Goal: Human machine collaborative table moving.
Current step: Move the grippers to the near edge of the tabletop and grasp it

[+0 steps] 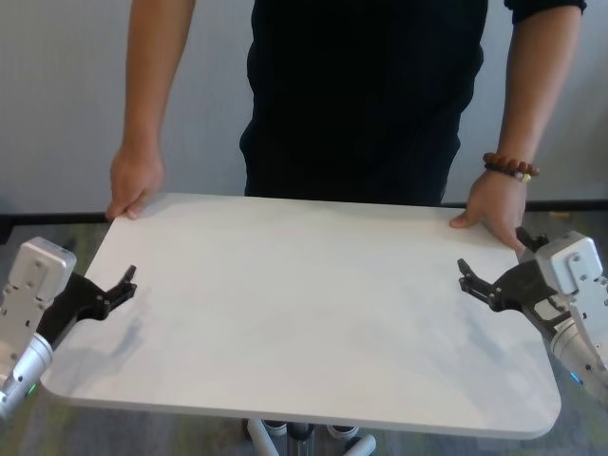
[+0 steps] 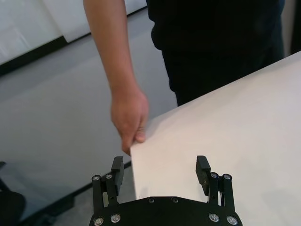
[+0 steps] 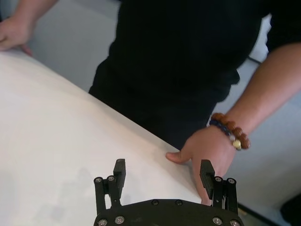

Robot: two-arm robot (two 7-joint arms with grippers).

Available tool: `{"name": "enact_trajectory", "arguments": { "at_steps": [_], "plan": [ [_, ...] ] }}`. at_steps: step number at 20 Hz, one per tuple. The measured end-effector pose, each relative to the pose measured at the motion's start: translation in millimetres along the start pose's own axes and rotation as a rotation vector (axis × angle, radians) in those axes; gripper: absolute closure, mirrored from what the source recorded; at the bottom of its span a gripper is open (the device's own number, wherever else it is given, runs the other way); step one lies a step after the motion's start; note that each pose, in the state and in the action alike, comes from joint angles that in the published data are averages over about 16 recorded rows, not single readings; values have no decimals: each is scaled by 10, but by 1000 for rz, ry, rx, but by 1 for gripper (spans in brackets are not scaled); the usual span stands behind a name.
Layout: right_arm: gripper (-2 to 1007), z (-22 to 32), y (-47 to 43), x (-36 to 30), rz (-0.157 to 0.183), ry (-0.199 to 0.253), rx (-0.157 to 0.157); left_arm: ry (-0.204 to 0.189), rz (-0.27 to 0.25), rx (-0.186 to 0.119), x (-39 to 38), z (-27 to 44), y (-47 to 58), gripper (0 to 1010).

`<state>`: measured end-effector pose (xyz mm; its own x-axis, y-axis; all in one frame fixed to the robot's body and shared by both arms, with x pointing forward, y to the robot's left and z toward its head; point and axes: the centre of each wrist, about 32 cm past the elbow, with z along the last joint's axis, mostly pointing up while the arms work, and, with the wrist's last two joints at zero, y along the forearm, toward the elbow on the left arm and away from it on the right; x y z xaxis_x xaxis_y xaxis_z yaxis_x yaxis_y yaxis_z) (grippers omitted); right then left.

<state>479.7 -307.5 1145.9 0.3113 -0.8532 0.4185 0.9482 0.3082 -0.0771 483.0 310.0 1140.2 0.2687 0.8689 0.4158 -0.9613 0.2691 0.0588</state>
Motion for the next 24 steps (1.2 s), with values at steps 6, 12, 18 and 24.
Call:
{"name": "enact_trajectory", "arguments": {
  "at_steps": [6,12,18,24],
  "plan": [
    [4,78,-159,-66,38,-51,5,-48,33,-6,3,-16,170,17],
    [4,132,-391,-181,86,-109,22,-100,57,-20,21,-32,466,17],
    [4,119,-643,-307,126,-163,42,-150,51,-33,51,-57,812,17],
    [4,92,-918,-451,179,-231,58,-234,13,-41,41,-111,1111,17]
  ]
}}
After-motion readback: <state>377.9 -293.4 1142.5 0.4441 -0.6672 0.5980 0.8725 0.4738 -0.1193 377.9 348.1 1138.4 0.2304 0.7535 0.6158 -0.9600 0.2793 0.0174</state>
